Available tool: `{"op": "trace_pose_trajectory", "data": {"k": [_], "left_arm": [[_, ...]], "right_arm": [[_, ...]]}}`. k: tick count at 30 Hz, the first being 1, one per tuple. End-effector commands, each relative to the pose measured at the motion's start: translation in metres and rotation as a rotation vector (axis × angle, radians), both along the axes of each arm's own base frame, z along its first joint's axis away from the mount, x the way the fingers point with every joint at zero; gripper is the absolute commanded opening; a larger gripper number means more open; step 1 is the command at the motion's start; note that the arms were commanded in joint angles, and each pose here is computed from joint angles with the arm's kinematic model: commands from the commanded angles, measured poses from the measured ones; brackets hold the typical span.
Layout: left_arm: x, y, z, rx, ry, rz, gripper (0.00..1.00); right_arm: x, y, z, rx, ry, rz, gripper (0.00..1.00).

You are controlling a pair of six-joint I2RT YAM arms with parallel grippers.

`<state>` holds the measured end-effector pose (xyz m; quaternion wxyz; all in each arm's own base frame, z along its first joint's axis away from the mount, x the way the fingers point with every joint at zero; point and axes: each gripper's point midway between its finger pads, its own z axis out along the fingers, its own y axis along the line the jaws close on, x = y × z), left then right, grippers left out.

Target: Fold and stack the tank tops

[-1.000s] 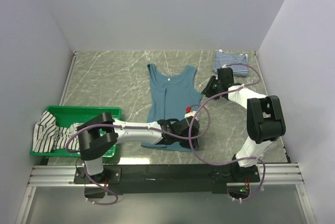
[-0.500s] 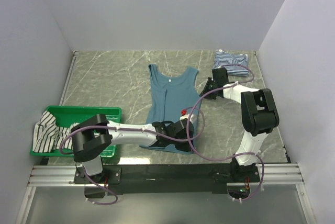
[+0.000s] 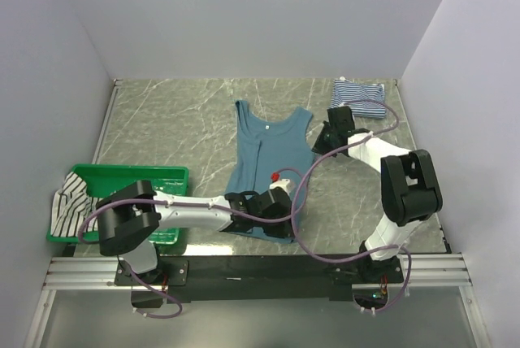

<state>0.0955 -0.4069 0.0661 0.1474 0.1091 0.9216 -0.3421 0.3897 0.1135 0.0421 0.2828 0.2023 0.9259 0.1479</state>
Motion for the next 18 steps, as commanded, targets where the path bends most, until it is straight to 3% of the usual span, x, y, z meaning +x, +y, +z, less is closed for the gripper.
{"op": "trace_pose_trajectory", "data": {"k": [1,12,18], "left_arm": [[0.009,0.003,0.020,-0.069,-0.008,0.062,0.01],[0.040,0.071,0.010,0.038,-0.038,0.316,0.01],[0.035,0.100,-0.002,0.097,-0.014,0.356,0.00]], "right_arm": [[0.009,0.017,0.034,-0.040,-0.066,0.031,0.02],[0.048,0.081,0.032,-0.093,-0.037,0.111,0.01],[0.061,0.115,0.030,-0.100,-0.033,0.149,0.01]]}}
